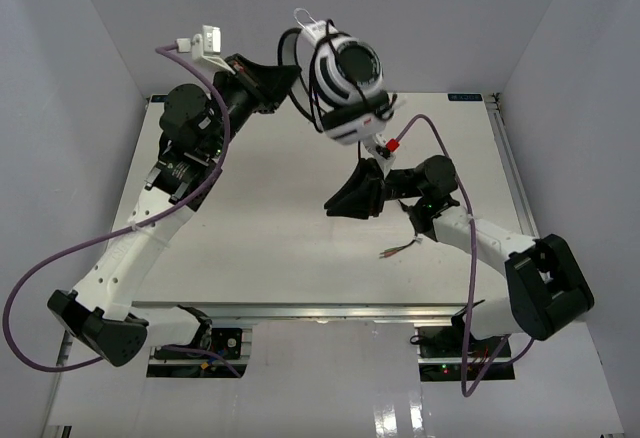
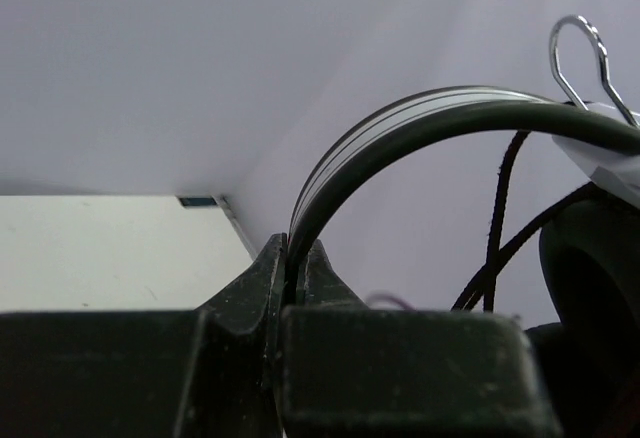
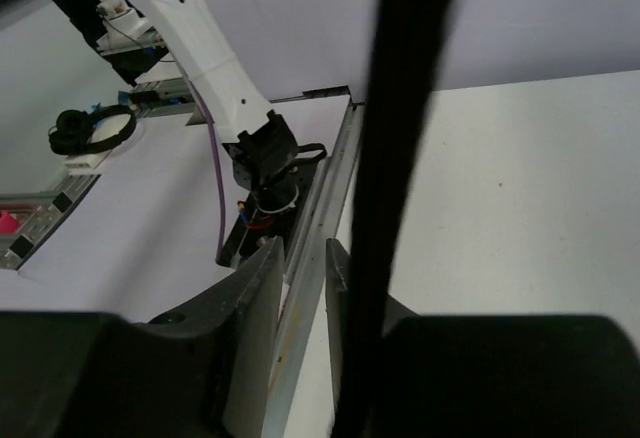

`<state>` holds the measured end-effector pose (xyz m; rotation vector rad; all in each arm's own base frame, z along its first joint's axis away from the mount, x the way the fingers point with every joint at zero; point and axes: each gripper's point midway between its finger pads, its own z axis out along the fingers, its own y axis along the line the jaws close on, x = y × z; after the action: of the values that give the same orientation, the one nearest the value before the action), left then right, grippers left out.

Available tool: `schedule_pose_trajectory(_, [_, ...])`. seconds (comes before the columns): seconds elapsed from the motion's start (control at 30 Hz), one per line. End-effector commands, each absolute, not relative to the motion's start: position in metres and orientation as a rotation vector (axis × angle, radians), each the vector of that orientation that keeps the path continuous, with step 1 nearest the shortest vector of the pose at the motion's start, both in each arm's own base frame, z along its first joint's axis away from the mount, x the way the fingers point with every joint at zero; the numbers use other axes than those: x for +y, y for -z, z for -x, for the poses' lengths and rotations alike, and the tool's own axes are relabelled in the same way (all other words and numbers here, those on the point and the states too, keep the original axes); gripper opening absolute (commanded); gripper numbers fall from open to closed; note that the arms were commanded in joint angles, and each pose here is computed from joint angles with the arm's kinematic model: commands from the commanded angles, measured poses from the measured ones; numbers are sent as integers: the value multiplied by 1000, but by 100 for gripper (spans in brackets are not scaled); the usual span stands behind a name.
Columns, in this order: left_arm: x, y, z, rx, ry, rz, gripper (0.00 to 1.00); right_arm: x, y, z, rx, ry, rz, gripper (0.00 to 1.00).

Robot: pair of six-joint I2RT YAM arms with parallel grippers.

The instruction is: Wrap the headphones

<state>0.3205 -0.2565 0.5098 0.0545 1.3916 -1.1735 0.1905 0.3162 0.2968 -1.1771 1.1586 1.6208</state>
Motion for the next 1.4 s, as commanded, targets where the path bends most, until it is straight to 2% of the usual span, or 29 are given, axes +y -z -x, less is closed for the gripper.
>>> schedule_pose_trajectory(0.0, [-158,-553,-354,1202,897,516,0,313,-304,-173,1099,-1564,1202,27])
schedule_pose_trajectory(0.13, [-128,-530,-379,1271,613,626,0,315,-309,-182,1133,-1527,1173,8])
schedule_pose_trajectory(0.2, [-126,-499,-403,1387,377,546,0,320,-328,-207,1166,-1411,1142,8])
schedule_pose_trajectory(0.3, [-117,-459,-423,1512,96,416,0,312,-308,-243,1375,-1104,1159,8])
schedule_pose_trajectory(0.47, [-120,-379,-446,1699,-200,191,0,292,-322,-280,1412,-671,1227,8])
schedule_pose_trajectory(0.6, [-162,-315,-451,1849,-244,-81,0,291,-327,-307,1411,-268,1326,8])
schedule_pose_trajectory(0.7, [-200,-274,-431,1926,-272,-381,0,266,-335,-345,1398,79,1282,8])
schedule_pose_trajectory(0.77, [-223,-246,-410,1959,-177,-563,0,244,-329,-363,1393,296,1286,8])
schedule_pose_trajectory(0.87, [-233,-243,-377,1928,6,-697,0,225,-328,-377,1342,461,1257,8])
schedule_pose_trajectory(1.07, [-251,-289,-328,1803,349,-733,0,213,-294,-392,1390,381,1230,8])
schedule_pose_trajectory(1.2, [-264,-319,-308,1761,533,-693,0,216,-284,-392,1432,135,1173,8])
schedule_pose_trajectory(1.37, [-276,-362,-299,1706,705,-578,0,237,-268,-361,1441,-342,1160,8])
